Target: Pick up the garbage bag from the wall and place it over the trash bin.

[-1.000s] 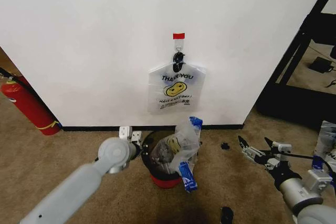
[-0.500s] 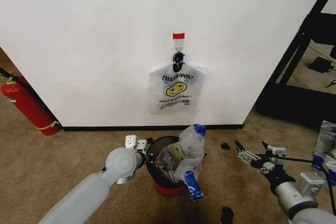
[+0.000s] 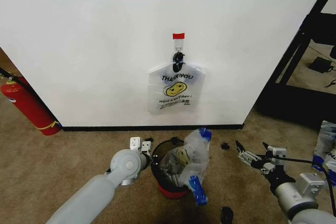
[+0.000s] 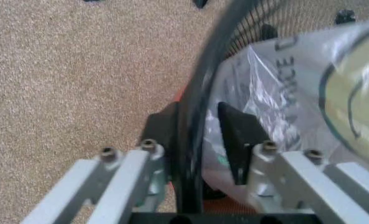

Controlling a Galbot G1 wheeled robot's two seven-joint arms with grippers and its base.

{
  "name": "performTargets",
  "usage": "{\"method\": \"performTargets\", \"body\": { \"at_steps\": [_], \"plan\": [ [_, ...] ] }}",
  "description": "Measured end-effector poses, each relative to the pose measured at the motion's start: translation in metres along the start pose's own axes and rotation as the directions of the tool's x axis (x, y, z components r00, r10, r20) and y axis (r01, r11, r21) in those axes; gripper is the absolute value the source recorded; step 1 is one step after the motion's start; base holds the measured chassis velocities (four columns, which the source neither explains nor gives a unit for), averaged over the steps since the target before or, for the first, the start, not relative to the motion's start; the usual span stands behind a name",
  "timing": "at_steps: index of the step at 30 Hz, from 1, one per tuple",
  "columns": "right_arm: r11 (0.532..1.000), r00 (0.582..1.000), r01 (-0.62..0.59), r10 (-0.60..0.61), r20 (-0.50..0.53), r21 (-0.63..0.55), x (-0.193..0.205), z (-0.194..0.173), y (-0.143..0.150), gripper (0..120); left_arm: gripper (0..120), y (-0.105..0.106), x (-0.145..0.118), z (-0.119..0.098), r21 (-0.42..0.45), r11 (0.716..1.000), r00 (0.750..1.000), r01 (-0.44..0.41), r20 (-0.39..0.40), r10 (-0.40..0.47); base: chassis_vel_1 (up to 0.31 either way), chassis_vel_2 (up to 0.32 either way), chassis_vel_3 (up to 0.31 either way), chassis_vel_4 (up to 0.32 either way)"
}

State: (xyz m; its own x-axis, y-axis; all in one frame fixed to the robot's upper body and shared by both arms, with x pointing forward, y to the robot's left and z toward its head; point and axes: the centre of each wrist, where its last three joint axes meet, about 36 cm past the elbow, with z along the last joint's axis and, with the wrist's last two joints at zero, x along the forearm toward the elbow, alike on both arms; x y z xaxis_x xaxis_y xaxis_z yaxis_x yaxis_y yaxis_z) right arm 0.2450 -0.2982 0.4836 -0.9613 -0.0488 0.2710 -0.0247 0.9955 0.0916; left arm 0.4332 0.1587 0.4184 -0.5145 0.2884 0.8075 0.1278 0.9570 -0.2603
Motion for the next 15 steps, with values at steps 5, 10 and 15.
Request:
{"method": "performTargets", "body": {
  "at_steps": [5, 10, 15],
  "plan": [
    [1.000, 1.000, 0.001, -0.001, 0.003, 0.000, 0.000, -0.001, 0.001, 100, 47, 0.002, 0.008, 0.000, -0.026, 1.000, 1.000, 0.000, 0.009, 0.000, 0.000, 0.000, 0.000, 0.000],
    [1.000, 1.000, 0.004, -0.004, 0.001, 0.002, 0.000, -0.001, 0.001, 100, 66, 0.010, 0.032, -0.006, -0.079, 0.997, 0.997, 0.020, 0.073, -0.014, 0.000, 0.000, 0.000, 0.000],
    [1.000, 1.000, 0.000, 0.001, -0.028, 0.031, -0.002, 0.006, -0.003, 100, 83, 0.016, 0.065, -0.005, -0.129, 0.991, 0.983, 0.036, 0.181, -0.012, 0.000, 0.000, 0.000, 0.000]
  ]
}}
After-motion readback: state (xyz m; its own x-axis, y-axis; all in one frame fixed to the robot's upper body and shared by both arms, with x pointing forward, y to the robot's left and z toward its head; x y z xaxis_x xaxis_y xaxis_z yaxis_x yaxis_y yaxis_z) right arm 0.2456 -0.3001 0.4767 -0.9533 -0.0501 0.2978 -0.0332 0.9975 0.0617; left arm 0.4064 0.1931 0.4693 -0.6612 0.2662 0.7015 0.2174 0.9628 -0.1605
